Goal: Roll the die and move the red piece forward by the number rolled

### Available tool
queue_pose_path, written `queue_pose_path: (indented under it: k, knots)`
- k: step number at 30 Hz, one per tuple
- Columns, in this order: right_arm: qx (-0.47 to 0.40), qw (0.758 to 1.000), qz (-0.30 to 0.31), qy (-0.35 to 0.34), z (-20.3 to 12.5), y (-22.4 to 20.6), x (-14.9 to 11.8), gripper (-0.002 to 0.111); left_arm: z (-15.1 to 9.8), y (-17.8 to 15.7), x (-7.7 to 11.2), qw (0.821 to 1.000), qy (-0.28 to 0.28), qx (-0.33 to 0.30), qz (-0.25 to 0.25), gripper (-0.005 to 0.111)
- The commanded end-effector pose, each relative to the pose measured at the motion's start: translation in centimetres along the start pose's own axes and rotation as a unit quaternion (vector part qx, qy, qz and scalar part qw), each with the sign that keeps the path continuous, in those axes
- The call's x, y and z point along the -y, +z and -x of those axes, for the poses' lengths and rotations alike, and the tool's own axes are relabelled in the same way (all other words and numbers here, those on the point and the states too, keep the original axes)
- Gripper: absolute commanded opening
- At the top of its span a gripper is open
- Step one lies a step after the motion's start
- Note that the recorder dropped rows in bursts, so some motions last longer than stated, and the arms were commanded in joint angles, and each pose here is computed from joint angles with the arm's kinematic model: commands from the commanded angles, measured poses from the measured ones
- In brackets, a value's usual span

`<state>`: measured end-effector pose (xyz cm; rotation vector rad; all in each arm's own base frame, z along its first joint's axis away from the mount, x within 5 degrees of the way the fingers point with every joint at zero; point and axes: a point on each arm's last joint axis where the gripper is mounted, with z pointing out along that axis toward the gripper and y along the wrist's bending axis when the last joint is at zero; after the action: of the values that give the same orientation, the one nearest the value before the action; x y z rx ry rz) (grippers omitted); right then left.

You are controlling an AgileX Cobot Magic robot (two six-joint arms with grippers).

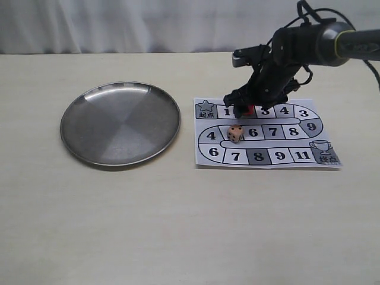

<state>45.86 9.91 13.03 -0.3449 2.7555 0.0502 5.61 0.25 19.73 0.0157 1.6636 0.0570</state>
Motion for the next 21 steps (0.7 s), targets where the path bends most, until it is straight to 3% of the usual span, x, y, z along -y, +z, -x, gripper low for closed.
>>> queue_pose_path:
  k: [1, 3, 5, 10, 16, 21]
  knots:
    - [0.086, 0.996, -0.001, -0.008, 2.1, -6.9, 0.0, 0.074, 0.0, 0.0, 0.0, 1.000, -0.002, 0.004, -0.002, 0.000]
    - [0.118, 0.993, -0.005, -0.024, 2.6, -10.0, 0.0, 0.068, 0.0, 0.0, 0.0, 1.000, -0.002, 0.004, -0.002, 0.000]
    - [0.154, 0.987, -0.008, -0.034, 2.8, -13.5, 0.0, 0.055, 0.0, 0.0, 0.0, 1.000, -0.002, 0.004, -0.002, 0.000]
    - [0.264, 0.964, -0.017, -0.036, 1.2, -21.1, -0.1, 0.004, 0.0, 0.0, 0.0, 1.000, -0.002, 0.004, -0.002, 0.000]
    - [0.388, 0.921, -0.022, -0.020, -5.9, -26.4, -0.3, 0.005, 0.0, 0.0, 0.0, 1.000, -0.002, 0.004, -0.002, 0.000]
    - [0.447, 0.894, -0.027, -0.018, -13.8, -26.7, -0.6, 0.005, 0.0, 0.0, 0.0, 1.000, -0.002, 0.004, -0.002, 0.000]
